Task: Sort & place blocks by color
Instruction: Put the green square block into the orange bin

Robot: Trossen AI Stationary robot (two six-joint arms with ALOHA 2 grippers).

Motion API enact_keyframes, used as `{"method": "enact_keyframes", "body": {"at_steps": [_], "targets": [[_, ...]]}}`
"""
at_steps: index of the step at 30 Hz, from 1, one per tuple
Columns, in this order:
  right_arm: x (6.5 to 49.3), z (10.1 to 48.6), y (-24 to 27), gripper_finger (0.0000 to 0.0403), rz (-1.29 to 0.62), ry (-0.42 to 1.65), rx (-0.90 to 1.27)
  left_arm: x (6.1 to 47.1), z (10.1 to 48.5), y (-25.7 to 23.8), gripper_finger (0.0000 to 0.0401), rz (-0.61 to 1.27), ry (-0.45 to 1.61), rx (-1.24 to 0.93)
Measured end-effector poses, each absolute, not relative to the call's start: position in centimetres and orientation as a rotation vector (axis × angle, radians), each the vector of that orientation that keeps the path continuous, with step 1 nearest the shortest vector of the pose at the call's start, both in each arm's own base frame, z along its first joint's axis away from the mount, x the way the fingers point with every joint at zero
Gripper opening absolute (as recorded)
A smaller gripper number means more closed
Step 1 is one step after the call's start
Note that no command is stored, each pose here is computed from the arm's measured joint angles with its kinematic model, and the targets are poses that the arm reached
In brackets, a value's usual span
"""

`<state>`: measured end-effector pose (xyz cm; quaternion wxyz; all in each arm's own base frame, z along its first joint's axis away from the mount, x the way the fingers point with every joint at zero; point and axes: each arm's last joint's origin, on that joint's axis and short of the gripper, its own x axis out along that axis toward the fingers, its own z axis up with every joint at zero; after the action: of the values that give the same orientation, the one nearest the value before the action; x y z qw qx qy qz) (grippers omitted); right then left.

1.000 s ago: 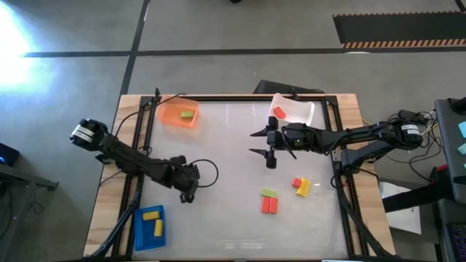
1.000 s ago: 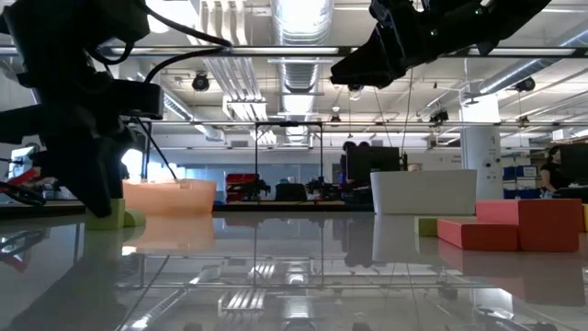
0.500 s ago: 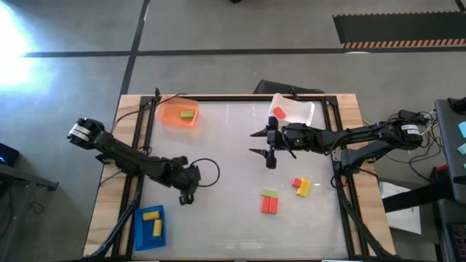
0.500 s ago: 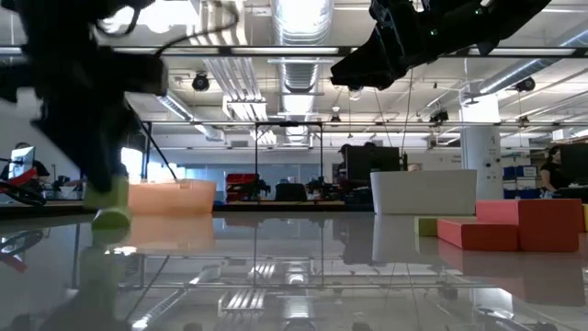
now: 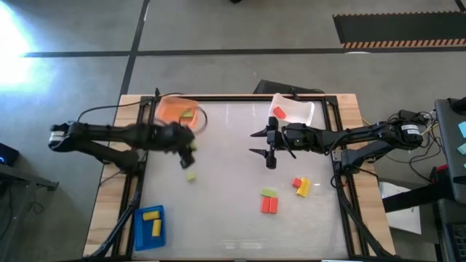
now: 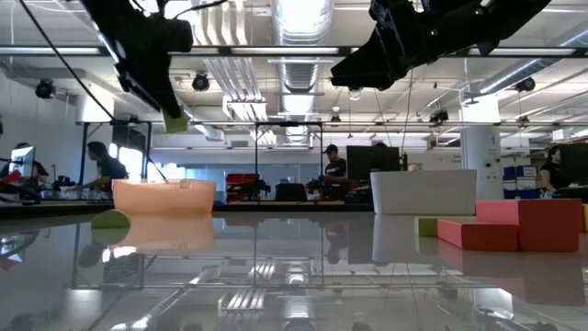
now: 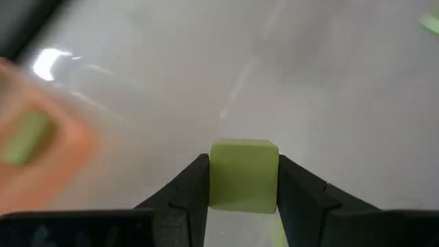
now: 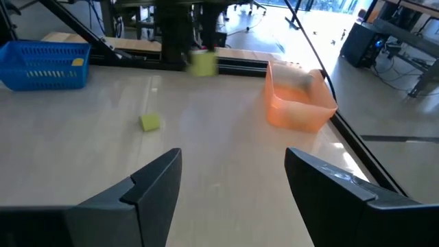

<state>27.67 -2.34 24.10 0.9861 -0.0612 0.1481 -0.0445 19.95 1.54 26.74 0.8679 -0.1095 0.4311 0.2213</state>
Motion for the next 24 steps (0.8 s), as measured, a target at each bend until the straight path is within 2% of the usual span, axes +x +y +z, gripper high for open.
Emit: {"method": "enact_keyframes", "body": {"at_steps": [8, 12, 24], "targets": [[27.7, 24.1, -2.3, 0.0249, -0.087, 0.298, -0.138, 17.7, 26.5, 10.1, 0.0116, 0.840, 0.903, -0.304], [27.7, 24.1, -2.4, 0.0249, -0.085, 0.299, -0.160, 16.6, 25.8, 13.8, 0.0116, 0.969, 0.915, -0.349], [27.6, 24.1, -2.6, 0.0249, -0.158, 0.309, -0.203, 15.5, 21.3, 21.1, 0.0116, 1.135, 1.031, -0.444]]}}
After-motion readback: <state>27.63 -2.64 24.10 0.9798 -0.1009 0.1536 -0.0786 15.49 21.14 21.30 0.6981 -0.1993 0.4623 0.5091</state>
